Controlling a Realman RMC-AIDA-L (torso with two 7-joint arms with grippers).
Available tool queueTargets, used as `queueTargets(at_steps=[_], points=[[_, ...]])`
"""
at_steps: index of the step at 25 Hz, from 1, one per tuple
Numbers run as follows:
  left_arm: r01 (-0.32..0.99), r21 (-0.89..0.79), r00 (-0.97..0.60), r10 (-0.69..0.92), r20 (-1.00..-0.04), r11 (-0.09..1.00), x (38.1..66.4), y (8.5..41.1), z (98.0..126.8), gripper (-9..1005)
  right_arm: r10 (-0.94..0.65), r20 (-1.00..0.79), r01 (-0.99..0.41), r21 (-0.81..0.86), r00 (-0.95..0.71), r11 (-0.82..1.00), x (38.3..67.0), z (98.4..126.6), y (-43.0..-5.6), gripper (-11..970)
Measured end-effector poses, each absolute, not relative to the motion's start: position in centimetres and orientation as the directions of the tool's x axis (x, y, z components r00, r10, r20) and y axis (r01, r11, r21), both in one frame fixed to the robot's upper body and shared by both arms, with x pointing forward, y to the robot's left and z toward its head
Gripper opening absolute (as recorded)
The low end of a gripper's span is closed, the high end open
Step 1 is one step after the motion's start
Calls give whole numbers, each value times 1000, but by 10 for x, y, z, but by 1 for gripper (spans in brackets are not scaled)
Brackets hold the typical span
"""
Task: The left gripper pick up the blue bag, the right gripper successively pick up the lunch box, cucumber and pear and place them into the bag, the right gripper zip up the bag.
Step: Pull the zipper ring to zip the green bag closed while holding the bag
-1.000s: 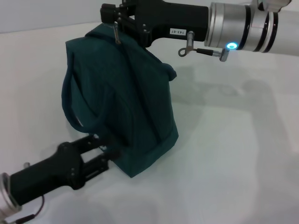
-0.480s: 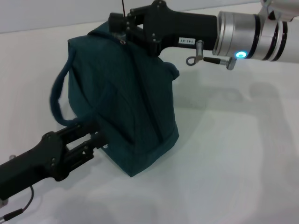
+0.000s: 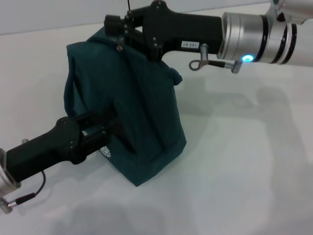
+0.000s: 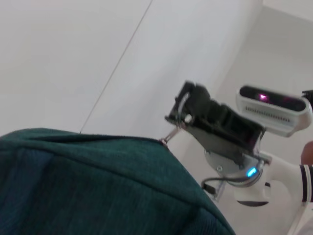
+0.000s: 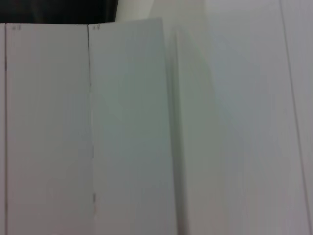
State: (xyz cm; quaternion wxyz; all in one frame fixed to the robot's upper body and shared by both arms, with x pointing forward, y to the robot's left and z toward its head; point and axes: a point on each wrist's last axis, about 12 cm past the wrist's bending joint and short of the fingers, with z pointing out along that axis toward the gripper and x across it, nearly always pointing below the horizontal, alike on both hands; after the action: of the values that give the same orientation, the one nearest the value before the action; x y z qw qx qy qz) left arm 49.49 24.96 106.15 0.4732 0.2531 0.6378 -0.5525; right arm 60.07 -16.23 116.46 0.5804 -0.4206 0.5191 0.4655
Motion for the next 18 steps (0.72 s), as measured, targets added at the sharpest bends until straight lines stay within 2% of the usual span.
queueTargets(at_steps=[11, 18], points=[[841, -480, -436, -214, -874, 250, 490, 246, 1058, 512, 47, -999, -957, -9, 23, 291, 623, 1171, -143, 11], [833, -506, -445, -273, -853, 223, 487, 236, 1058, 511, 10, -1000, -957, 7, -4, 290, 626, 1169, -132, 11]])
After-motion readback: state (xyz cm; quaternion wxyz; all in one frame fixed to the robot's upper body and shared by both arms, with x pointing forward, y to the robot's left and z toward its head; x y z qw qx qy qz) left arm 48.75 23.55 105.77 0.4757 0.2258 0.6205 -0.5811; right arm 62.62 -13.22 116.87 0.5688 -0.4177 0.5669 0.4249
